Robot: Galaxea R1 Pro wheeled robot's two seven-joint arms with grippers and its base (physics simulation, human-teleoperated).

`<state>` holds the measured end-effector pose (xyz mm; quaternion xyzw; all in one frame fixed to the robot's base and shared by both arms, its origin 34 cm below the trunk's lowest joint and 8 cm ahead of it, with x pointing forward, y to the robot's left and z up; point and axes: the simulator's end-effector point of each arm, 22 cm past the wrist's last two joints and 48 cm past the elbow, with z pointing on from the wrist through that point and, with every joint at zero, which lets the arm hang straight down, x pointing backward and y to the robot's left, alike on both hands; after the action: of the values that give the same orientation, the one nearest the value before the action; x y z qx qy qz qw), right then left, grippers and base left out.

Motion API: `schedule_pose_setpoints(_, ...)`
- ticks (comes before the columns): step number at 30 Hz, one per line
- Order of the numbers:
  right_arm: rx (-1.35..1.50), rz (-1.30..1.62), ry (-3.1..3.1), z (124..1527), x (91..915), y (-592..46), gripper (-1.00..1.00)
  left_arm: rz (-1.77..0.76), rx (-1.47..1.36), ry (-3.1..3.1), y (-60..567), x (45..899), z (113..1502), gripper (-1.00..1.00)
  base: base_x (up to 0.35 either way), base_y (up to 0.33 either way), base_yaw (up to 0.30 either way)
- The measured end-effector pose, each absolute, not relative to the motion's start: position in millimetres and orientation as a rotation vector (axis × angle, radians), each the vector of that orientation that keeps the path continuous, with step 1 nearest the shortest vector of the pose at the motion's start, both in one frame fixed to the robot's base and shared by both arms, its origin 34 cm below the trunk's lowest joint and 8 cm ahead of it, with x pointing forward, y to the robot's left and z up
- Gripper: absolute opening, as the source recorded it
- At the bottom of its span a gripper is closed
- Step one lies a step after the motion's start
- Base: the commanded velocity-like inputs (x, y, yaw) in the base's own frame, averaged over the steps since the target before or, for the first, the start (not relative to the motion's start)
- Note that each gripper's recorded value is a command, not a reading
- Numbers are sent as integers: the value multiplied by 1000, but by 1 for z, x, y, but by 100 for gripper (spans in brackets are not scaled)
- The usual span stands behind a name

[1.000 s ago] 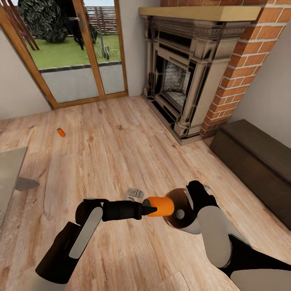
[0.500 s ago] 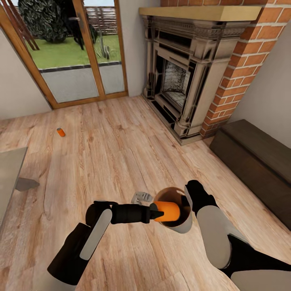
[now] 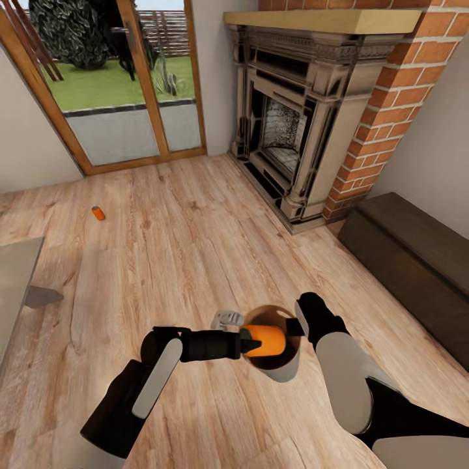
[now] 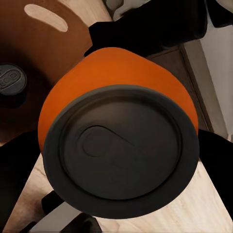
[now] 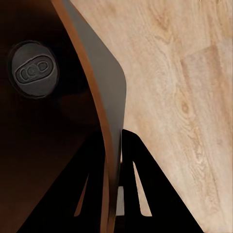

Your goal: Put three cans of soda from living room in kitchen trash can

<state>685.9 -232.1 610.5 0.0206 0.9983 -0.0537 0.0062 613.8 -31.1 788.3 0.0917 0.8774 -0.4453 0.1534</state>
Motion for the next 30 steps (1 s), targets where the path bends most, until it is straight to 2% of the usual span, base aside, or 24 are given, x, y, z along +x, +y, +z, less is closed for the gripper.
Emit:
schedule_pose_setpoints(16, 30, -171, 3147, 606, 678, -229, -100, -1250, 187, 2571, -24, 610, 753, -100, 0, 0, 0)
schedule_pose_setpoints(23, 29, -86, 3161, 603, 674, -215, -100, -1202, 150, 2566, -19, 617, 742, -100, 0, 0, 0)
schedule_pose_setpoints(24, 37, -70, 3162, 603, 674, -213, -100, -1199, 148, 2567, -18, 617, 741, 100, 0, 0, 0)
schedule_pose_setpoints(30, -13, -83, 3176, 600, 669, -212, -100, -1168, 137, 2574, -15, 619, 737, 100, 0, 0, 0)
